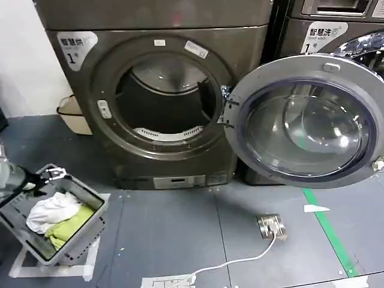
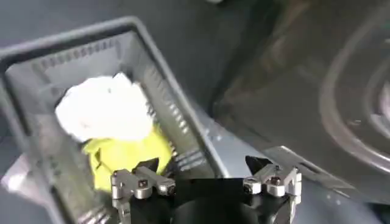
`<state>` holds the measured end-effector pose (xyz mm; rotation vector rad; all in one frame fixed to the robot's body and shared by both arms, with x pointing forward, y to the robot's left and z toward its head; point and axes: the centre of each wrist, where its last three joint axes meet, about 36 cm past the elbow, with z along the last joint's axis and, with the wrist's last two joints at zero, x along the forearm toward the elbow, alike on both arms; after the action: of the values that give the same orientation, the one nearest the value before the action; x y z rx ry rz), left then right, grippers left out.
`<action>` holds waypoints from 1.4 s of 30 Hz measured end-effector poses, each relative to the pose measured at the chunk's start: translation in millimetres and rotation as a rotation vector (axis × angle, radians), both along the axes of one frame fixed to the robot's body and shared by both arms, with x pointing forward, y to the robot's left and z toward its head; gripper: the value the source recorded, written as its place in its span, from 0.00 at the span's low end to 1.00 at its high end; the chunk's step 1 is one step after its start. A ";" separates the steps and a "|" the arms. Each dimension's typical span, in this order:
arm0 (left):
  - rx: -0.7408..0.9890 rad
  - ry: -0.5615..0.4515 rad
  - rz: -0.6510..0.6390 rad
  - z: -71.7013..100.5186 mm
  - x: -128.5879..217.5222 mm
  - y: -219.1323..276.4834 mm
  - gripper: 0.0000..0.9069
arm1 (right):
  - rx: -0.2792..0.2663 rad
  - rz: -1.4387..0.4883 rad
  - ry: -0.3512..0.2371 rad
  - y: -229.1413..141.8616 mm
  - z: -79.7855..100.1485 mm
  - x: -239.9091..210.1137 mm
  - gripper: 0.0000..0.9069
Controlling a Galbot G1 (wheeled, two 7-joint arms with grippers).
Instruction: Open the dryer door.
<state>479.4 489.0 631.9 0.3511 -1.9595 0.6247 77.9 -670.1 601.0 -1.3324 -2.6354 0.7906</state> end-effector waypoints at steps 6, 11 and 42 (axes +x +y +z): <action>-0.024 0.069 0.039 -6.1 2.7 7.8 1.00 | 0.004 -0.005 -0.010 -1.1 -0.8 -2.6 1.00; 0.007 0.099 0.065 -11.0 3.3 15.7 1.00 | 0.006 -0.005 -0.011 -2.1 -2.6 -4.7 1.00; -0.047 0.135 0.106 -19.4 4.9 29.5 1.00 | 0.018 -0.007 -0.023 -1.0 -11.7 -6.4 1.00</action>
<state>484.3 518.5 612.5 0.4588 -1.8028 0.6966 71.5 -671.1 589.3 -1.3534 -2.6477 0.7532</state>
